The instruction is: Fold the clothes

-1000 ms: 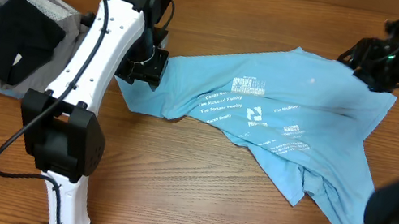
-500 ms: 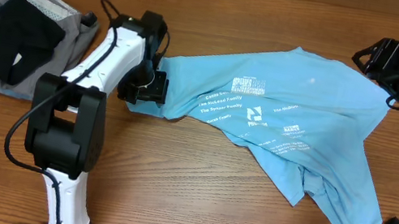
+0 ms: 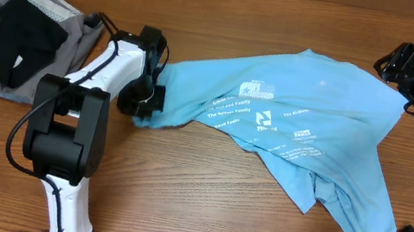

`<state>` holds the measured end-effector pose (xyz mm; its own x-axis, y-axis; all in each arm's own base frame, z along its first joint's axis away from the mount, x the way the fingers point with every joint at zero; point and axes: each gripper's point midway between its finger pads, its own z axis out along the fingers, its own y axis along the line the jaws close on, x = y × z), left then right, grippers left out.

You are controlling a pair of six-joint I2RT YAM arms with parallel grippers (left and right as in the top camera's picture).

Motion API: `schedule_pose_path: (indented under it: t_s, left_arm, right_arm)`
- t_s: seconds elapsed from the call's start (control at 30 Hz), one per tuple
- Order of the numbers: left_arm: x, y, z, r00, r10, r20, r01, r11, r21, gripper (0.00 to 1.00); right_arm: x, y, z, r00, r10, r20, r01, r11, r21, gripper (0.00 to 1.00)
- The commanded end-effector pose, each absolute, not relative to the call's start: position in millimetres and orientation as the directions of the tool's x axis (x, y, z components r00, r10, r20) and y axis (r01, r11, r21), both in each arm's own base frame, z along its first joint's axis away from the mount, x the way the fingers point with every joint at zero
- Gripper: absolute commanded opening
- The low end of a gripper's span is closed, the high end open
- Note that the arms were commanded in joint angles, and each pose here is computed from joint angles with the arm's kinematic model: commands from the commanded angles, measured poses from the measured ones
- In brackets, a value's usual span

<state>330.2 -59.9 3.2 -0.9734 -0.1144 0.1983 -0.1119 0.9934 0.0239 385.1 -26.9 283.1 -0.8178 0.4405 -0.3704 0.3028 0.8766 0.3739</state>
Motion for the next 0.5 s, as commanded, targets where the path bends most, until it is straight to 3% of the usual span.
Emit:
schedule_pose_path:
  t_s: [0.0, 0.2, 0.27, 0.33, 0.4, 0.47]
  left_arm:
    - [328, -5, 15, -0.948, -0.251, 0.195, -0.215, 0.958, 0.188, 0.04]
    - [329, 62, 52, -0.895, -0.417, 0.157, -0.385, 0.901, 0.2, 0.04]
    - [331, 70, 59, -0.895, -0.42, 0.148, -0.399, 0.904, 0.151, 0.04]
    - [332, 72, 67, -0.898, -0.419, 0.135, -0.408, 0.907, 0.1, 0.04]
    - [334, 70, 76, -0.906, -0.407, 0.114, -0.403, 0.913, 0.062, 0.04]
    - [338, 64, 85, -0.924, -0.373, 0.087, -0.374, 0.927, 0.011, 0.13]
  right_arm:
    - [388, -38, 252, -0.827, 0.473, -0.302, 0.376, 0.867, 0.328, 0.68]
    - [394, -41, 185, -0.858, 0.48, -0.184, 0.419, 0.86, 0.29, 0.66]
    - [399, -40, 161, -0.862, 0.477, -0.173, 0.419, 0.861, 0.288, 0.54]
    - [403, -31, 142, -0.869, 0.467, -0.161, 0.401, 0.858, 0.322, 0.29]
    - [408, -16, 126, -0.88, 0.451, -0.151, 0.369, 0.847, 0.382, 0.15]
    - [412, 1, 111, -0.882, 0.449, -0.144, 0.351, 0.828, 0.437, 0.04]
